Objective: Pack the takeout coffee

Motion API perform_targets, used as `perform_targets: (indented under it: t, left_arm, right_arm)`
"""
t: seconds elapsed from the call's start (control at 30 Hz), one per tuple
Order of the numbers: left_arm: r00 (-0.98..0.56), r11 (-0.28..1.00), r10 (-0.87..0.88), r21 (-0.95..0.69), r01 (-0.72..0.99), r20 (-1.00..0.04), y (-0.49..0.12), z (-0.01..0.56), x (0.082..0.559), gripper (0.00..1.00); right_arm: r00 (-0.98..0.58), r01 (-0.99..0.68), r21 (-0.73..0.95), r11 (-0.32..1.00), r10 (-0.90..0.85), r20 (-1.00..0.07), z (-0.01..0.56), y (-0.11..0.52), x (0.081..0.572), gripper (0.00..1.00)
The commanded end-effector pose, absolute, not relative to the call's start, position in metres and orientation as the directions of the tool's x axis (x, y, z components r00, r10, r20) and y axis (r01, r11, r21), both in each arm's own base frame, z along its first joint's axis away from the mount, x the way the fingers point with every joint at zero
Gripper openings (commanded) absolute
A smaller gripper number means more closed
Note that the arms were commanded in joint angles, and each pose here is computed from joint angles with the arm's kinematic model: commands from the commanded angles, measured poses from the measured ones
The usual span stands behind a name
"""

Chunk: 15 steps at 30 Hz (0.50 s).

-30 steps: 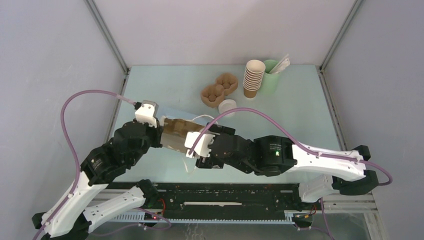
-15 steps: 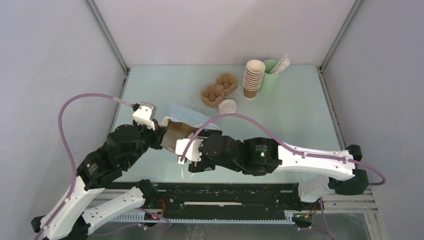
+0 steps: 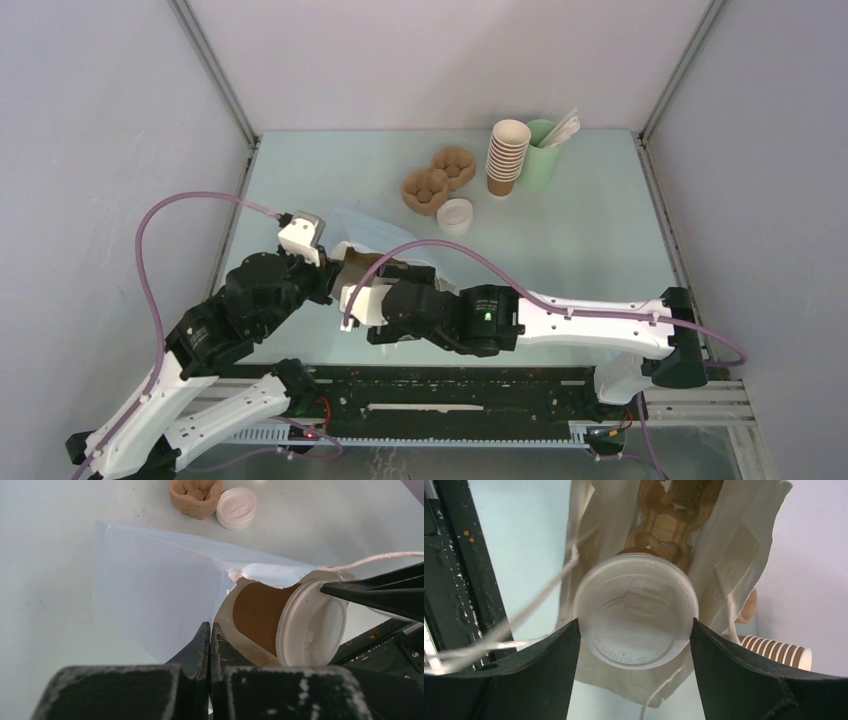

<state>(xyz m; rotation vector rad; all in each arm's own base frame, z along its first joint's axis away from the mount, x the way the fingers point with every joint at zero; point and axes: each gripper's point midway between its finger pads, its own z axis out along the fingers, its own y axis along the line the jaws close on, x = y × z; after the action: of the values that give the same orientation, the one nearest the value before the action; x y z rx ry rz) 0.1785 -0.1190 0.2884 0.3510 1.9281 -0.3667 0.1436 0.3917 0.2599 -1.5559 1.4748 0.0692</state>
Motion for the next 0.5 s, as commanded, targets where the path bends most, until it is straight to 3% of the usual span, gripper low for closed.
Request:
perform_targets:
  t: [0.0, 0.47]
  left_arm:
    - [-0.336, 0.892, 0.030, -0.127, 0.433, -0.941, -0.129, 0.299, 0.181, 0.00]
    - [-0.376, 0.890, 0.045, -0.134, 0.435, -0.926, -0.129, 0.295, 0.177, 0.00]
  right_arm:
    - [0.275, -0.764, -0.608, 0.215, -0.743, -0.610, 0.265, 0.397, 0.148, 0.64]
    - [0.201, -0.771, -0.530, 0.354, -0.654, -0.729, 0.267, 0.397, 0.161, 0.64]
